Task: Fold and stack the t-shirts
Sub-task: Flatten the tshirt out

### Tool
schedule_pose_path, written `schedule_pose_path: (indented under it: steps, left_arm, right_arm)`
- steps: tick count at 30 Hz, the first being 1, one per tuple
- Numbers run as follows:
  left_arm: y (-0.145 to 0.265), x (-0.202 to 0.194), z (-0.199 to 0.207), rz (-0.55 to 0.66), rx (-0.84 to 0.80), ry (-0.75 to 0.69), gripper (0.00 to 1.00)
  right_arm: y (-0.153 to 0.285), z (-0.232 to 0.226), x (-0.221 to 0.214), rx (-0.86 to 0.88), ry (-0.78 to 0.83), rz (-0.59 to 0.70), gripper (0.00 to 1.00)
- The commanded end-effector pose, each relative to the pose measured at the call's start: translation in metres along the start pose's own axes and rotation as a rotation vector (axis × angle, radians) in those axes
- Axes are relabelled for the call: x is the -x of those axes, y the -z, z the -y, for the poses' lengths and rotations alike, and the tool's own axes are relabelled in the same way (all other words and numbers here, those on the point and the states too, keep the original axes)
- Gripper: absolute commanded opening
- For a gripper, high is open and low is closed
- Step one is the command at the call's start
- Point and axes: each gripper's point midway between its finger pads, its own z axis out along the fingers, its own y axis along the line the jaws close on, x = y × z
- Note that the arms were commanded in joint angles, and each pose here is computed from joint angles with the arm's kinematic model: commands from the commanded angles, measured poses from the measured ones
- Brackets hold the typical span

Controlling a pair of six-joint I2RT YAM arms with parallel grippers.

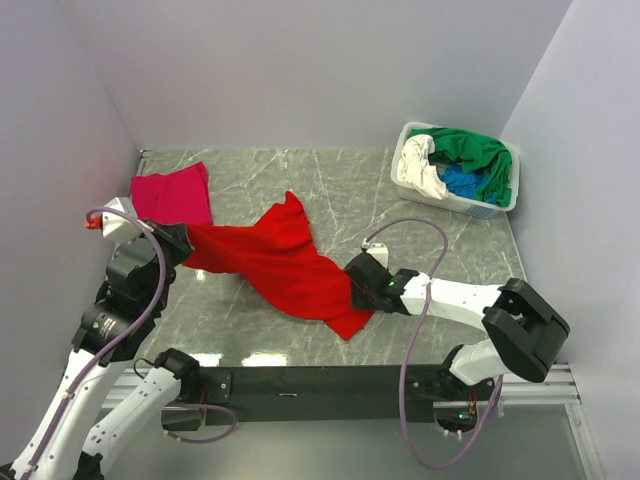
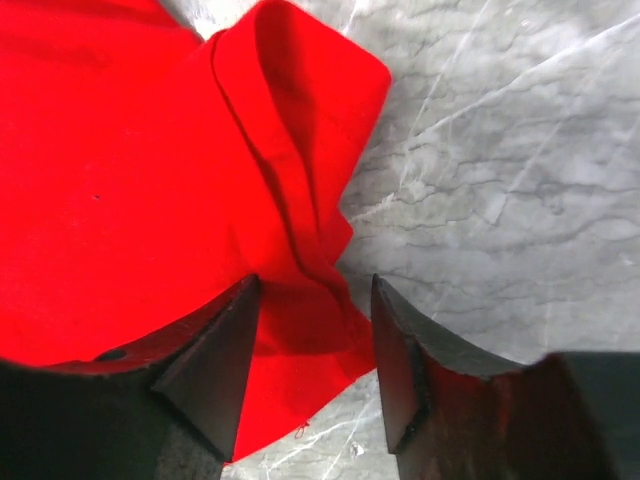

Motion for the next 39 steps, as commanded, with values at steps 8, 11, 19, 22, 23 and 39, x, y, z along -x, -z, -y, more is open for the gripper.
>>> schedule_pose_path:
  steps: [8, 11, 19, 22, 23, 39]
  left_arm:
    - [0.003, 0.015, -0.002, 0.049, 0.010, -0.010, 0.01]
    - [0.002, 0.014, -0.003, 0.048, 0.014, -0.014, 0.01]
    - [0.001, 0.011, -0.002, 0.041, 0.012, -0.017, 0.01]
    - [-0.001, 0.010, -0.003, 0.039, 0.018, -0.020, 0.01]
    - [-0.001, 0.011, -0.002, 0.042, 0.017, -0.020, 0.01]
    - [-0.014, 0.052, 0.058, 0.052, -0.104, -0.053, 0.01]
  right_arm:
    - [-0.001, 0.009, -0.003, -0.030, -0.023, -0.005, 0.28]
    - [0.007, 0.016, 0.000, -0.056, -0.020, 0.007, 0.24]
    - [0.033, 0.032, 0.017, -0.110, -0.034, 0.070, 0.13]
    - [0.040, 0.037, 0.021, -0.130, -0.033, 0.081, 0.10]
    - [0.042, 0.039, 0.022, -0.138, -0.030, 0.083, 0.08]
    - [0.189, 0.060, 0.204, -0.112, -0.097, 0.539, 0.00]
